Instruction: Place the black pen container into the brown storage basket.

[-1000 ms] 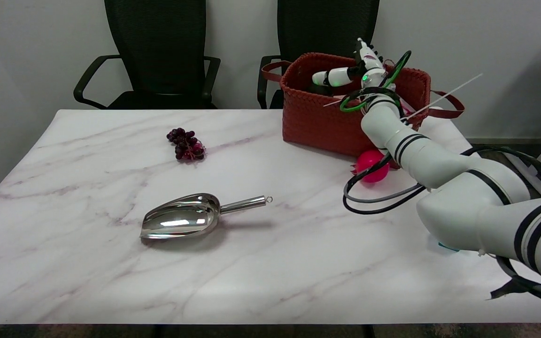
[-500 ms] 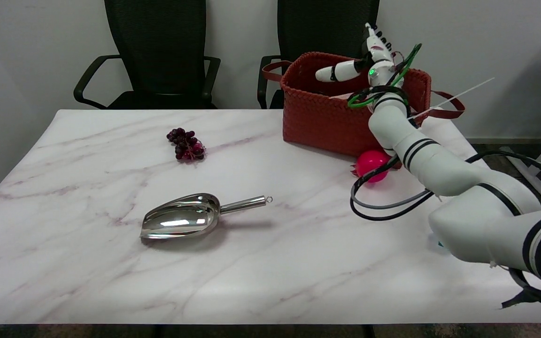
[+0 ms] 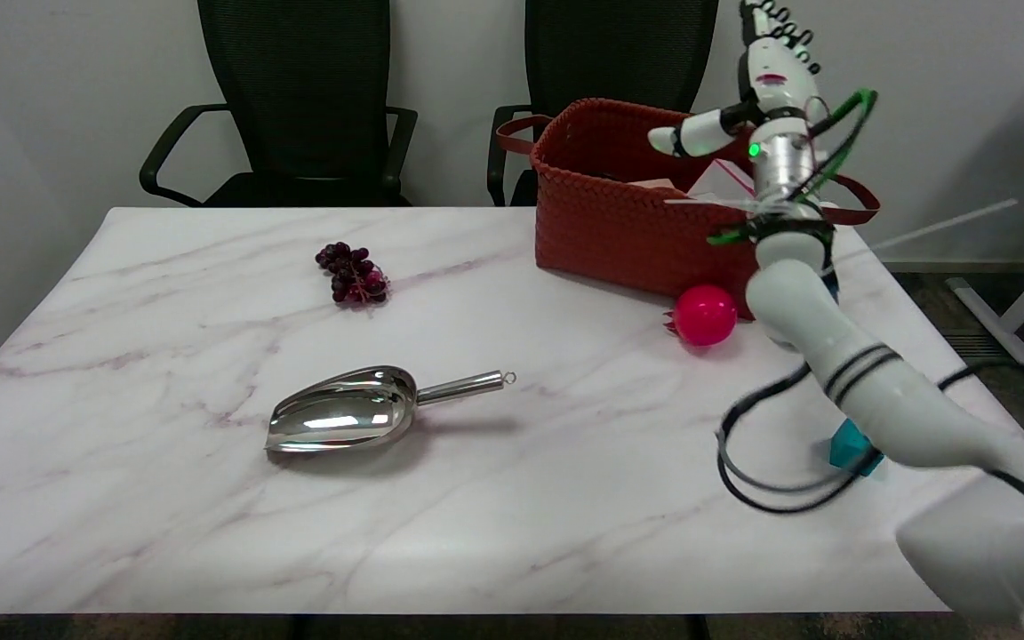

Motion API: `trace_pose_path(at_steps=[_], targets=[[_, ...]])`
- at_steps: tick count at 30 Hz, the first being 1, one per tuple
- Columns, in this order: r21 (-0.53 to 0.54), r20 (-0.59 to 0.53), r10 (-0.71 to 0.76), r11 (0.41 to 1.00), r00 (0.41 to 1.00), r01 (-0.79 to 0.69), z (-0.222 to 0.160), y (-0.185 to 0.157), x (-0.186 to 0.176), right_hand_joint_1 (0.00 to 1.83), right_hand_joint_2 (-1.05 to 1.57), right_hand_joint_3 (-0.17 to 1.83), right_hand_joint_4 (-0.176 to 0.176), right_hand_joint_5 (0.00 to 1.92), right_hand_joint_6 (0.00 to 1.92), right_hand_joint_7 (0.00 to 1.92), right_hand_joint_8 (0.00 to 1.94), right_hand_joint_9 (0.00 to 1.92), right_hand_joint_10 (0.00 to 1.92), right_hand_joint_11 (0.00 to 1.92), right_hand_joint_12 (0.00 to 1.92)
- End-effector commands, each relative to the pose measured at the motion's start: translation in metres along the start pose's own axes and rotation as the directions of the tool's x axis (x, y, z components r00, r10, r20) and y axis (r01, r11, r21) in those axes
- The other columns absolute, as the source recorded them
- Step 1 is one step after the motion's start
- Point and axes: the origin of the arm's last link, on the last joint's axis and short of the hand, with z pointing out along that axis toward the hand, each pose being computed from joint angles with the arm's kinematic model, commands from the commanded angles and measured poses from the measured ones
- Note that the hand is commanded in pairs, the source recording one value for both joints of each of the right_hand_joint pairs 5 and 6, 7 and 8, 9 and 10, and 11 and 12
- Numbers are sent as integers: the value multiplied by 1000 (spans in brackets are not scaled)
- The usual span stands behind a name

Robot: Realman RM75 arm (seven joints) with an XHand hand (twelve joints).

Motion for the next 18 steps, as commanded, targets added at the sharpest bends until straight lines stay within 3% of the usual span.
trace_pose_path(at_steps=[1,8,18], targets=[[-21,-348,-236,969,907,245,-148,16,102,1212,144,641,0,82,82,52,52,137,137,4,4],[-13,-353,-359,926,864,378,-196,7,88,1244,127,725,0,75,75,59,59,160,160,49,49],[-169,-308,-493,870,814,463,-267,39,71,1272,157,868,0,54,54,113,113,165,165,95,95]])
